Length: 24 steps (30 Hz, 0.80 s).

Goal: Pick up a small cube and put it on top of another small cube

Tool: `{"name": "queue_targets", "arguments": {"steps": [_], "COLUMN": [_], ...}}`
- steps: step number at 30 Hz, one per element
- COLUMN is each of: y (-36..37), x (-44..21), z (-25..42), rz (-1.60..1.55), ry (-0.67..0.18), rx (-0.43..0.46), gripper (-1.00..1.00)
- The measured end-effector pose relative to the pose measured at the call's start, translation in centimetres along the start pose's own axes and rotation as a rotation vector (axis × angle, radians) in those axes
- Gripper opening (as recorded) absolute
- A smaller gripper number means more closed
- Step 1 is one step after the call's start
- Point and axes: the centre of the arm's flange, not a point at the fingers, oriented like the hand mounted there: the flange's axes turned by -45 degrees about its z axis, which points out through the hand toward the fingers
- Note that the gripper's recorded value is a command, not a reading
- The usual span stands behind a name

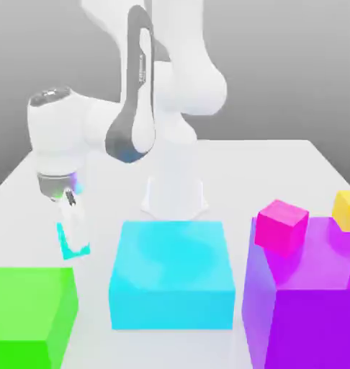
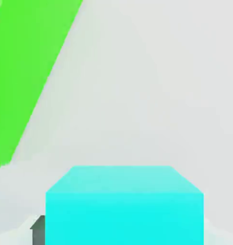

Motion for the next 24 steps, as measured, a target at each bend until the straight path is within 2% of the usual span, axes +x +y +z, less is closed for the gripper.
{"name": "queue_targets", "arguments": {"steps": [4,8,16,20,21,24], "y": [-8.2,-16.3,-27.7,-28.4,-28.4,-28.4], "x": [-0.8,-4.6,-19.4,-21.4,-21.5,-21.5], "z": [-4.7,-10.1,-22.1,-18.2,-17.5,-17.5], "rz": [-0.214,-0.440,-0.900,-0.949,-0.951,-0.951], "ry": [-0.001,-0.002,-0.007,-0.006,-0.006,-0.006], "rx": [0.003,0.007,0.005,0.003,0.003,0.003], "gripper": [-1.00,-1.00,-1.00,-1.00,1.00,1.00]}}
